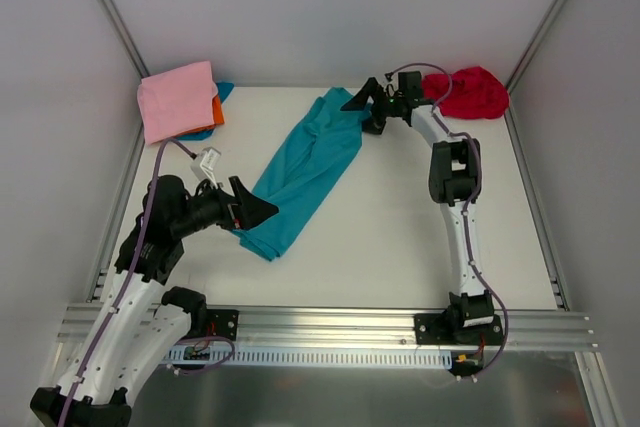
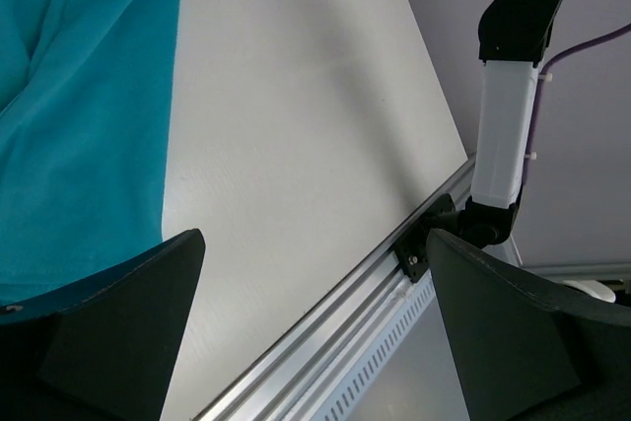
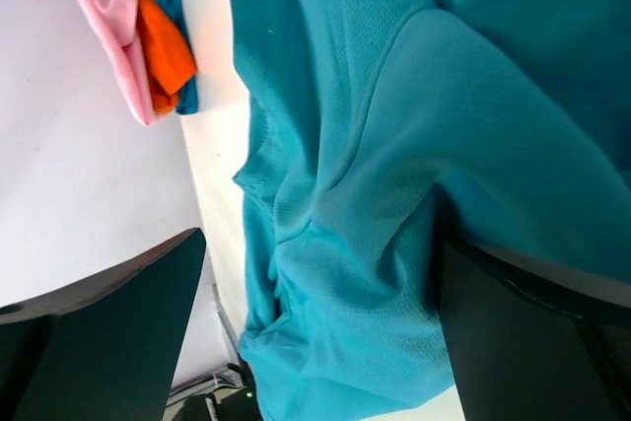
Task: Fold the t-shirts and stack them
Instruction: Rotate the tshirt 90 degrees
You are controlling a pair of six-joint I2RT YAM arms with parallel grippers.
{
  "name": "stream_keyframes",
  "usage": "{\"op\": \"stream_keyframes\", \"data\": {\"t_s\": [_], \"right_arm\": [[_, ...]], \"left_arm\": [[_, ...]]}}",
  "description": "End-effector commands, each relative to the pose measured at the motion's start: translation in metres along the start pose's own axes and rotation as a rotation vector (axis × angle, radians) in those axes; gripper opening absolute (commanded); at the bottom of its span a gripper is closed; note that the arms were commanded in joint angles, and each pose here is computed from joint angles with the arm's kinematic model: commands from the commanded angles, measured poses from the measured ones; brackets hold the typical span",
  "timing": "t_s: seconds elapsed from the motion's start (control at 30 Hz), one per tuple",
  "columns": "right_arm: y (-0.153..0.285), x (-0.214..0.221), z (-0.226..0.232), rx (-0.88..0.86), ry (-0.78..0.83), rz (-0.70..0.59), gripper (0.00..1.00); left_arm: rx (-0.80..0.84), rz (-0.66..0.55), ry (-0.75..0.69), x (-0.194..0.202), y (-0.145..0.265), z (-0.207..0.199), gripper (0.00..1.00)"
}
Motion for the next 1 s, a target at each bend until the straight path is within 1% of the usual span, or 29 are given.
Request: {"op": "stream_keyframes", "data": {"t_s": [0.0, 0.07, 0.1, 0.13, 0.17, 0.2, 0.23, 0.27, 0.3, 0.33, 0.37, 0.43, 0.47, 0.53, 0.57, 0.6, 0.63, 0.67, 0.7, 0.73, 0.8, 0.87, 0.97], "right_arm": [[0.017, -0.042, 0.056, -0.138, 0.077, -0.127, 0.99], [0.041, -0.043, 0.071, -0.101, 0.125, -0.149, 0.99], [0.051, -0.045, 0.07, -0.036, 0.218, -0.18, 0.99], [0.086, -0.049, 0.101, 0.006, 0.288, -0.22, 0.99], [0.094, -0.034, 0.092, 0.072, 0.304, -0.199, 0.99], [0.111, -0.035, 0.092, 0.161, 0.349, -0.233, 0.99], [0.146, -0.034, 0.12, 0.204, 0.461, -0.266, 1.0], [0.158, -0.022, 0.116, 0.257, 0.481, -0.248, 1.0], [0.177, -0.021, 0.116, 0.349, 0.507, -0.277, 0.99], [0.192, -0.012, 0.116, 0.404, 0.546, -0.257, 1.0], [0.22, -0.002, 0.127, 0.466, 0.566, -0.293, 0.99], [0.244, 0.018, 0.131, 0.518, 0.588, -0.277, 0.99], [0.261, 0.038, 0.138, 0.529, 0.591, -0.279, 0.99], [0.272, 0.064, 0.138, 0.524, 0.574, -0.276, 1.0], [0.29, 0.077, 0.155, 0.497, 0.59, -0.327, 1.0], [0.285, 0.102, 0.138, 0.494, 0.565, -0.28, 0.99], [0.289, 0.112, 0.138, 0.488, 0.558, -0.296, 0.99], [0.292, 0.123, 0.138, 0.478, 0.536, -0.307, 0.99], [0.299, 0.141, 0.135, 0.477, 0.532, -0.312, 0.99], [0.302, 0.149, 0.134, 0.478, 0.522, -0.312, 1.0], [0.313, 0.164, 0.141, 0.46, 0.531, -0.336, 0.99], [0.316, 0.178, 0.136, 0.469, 0.517, -0.313, 0.99], [0.323, 0.19, 0.138, 0.465, 0.519, -0.315, 0.99]], "left_arm": [[0.048, 0.037, -0.017, 0.008, 0.004, -0.008, 0.99], [0.037, 0.038, -0.025, 0.008, 0.004, -0.005, 0.99], [0.031, 0.036, -0.03, 0.007, 0.003, -0.004, 0.99], [0.009, 0.021, -0.038, 0.005, 0.002, 0.0, 0.99], [-0.004, 0.015, -0.042, 0.004, 0.002, 0.001, 0.99], [-0.013, 0.005, -0.047, 0.001, 0.0, 0.003, 0.99], [-0.021, -0.006, -0.061, -0.001, -0.001, 0.006, 0.99], [-0.028, -0.016, -0.069, -0.003, -0.002, 0.007, 0.99], [-0.027, -0.031, -0.081, -0.006, -0.004, 0.008, 0.99], [-0.049, -0.049, -0.086, -0.008, -0.006, 0.013, 0.99], [-0.06, -0.051, -0.085, -0.009, -0.007, 0.015, 0.99], [-0.095, -0.05, -0.079, -0.011, -0.01, 0.022, 0.99], [-0.16, -0.066, -0.057, -0.014, -0.012, 0.033, 0.99], [-0.239, -0.048, -0.024, -0.012, -0.012, 0.045, 0.99], [-0.299, -0.065, -0.01, -0.015, -0.012, 0.054, 0.99], [-0.348, -0.048, 0.012, -0.014, -0.016, 0.064, 0.99], [-0.394, -0.039, 0.023, -0.013, -0.015, 0.071, 0.99], [-0.474, -0.018, 0.05, -0.012, -0.017, 0.085, 0.99], [-0.56, -0.036, 0.056, -0.015, -0.016, 0.097, 0.99], [-0.606, -0.021, 0.069, -0.015, -0.014, 0.102, 0.99], [-0.672, 0.0, 0.086, -0.015, -0.02, 0.116, 0.99], [-0.696, -0.002, 0.097, -0.015, -0.025, 0.124, 0.99], [-0.739, 0.037, 0.125, -0.008, -0.035, 0.141, 0.99]]}}
Point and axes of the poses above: each gripper's point midway between its finger pads, its own y axis back along the fingers, its own z axis along the line the jaws close on, x = y × z, the point moved 3 cm from there along y, back along the fingers, and after that the axes turned 14 degrees about y, right-handed, at the moved point
